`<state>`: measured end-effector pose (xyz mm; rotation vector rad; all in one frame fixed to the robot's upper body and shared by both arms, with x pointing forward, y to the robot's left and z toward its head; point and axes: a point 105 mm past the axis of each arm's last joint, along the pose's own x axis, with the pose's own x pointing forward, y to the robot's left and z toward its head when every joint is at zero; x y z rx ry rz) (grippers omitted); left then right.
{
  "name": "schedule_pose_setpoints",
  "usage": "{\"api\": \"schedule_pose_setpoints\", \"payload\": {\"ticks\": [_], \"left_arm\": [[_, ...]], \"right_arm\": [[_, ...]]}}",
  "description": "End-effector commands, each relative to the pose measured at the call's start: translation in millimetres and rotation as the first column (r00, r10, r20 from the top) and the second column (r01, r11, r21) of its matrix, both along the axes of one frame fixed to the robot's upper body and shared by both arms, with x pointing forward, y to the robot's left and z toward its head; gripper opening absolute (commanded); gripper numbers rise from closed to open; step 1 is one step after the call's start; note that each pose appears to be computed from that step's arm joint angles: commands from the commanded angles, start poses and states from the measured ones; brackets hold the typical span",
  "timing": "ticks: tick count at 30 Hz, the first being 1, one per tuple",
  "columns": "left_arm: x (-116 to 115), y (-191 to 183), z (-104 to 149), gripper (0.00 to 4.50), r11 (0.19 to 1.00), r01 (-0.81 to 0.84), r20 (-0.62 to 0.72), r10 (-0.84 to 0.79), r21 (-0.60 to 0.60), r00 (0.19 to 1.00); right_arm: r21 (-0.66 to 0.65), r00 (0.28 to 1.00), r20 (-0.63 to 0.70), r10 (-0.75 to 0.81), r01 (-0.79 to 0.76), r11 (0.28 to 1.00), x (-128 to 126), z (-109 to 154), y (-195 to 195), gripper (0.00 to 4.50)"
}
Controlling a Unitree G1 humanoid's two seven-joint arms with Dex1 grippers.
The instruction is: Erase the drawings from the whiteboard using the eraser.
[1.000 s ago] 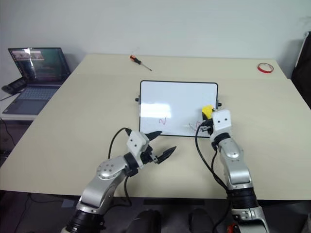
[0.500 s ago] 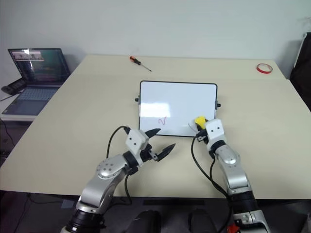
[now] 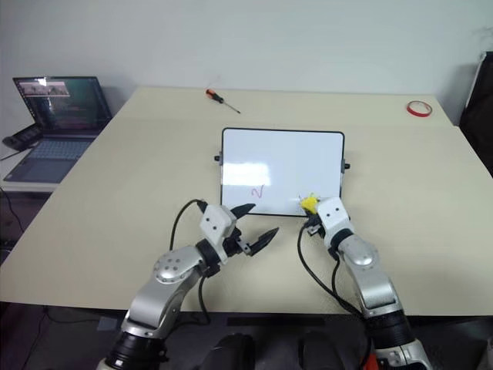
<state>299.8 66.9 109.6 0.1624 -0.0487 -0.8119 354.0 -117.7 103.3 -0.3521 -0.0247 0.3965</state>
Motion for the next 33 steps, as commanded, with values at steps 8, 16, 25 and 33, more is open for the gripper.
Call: {"api": "schedule_pose_setpoints", "payload": {"ticks": [8,16,25,33], "left_arm": [[-1.4,-4.9,13.7,4.5,1.0,0.02,0.056,-0.02,-0.015,0.998],[-6.1,-2.3,11.9,4.5,1.0,0.008,0.048,-0.007,-0.013,0.999],[-6.7,-4.0,11.4,4.5,1.0,0.011,0.044,-0.01,-0.015,0.999],[-5.5,-8.0,11.5,4.5,0.999,0.024,0.043,-0.023,-0.023,0.999]], "right_arm": [[0.021,0.991,0.126,-0.048,0.046,0.999,19.3,27.3,5.5,1.26],[-0.04,0.994,-0.046,0.099,-0.101,0.994,-9.1,-12.6,18.0,1.26],[-0.127,0.998,-0.064,0.02,-0.028,0.991,-2.2,-16.0,-1.5,1.26],[-0.066,0.999,0.052,0.005,-0.002,0.998,8.6,10.7,5.0,1.26]]}}
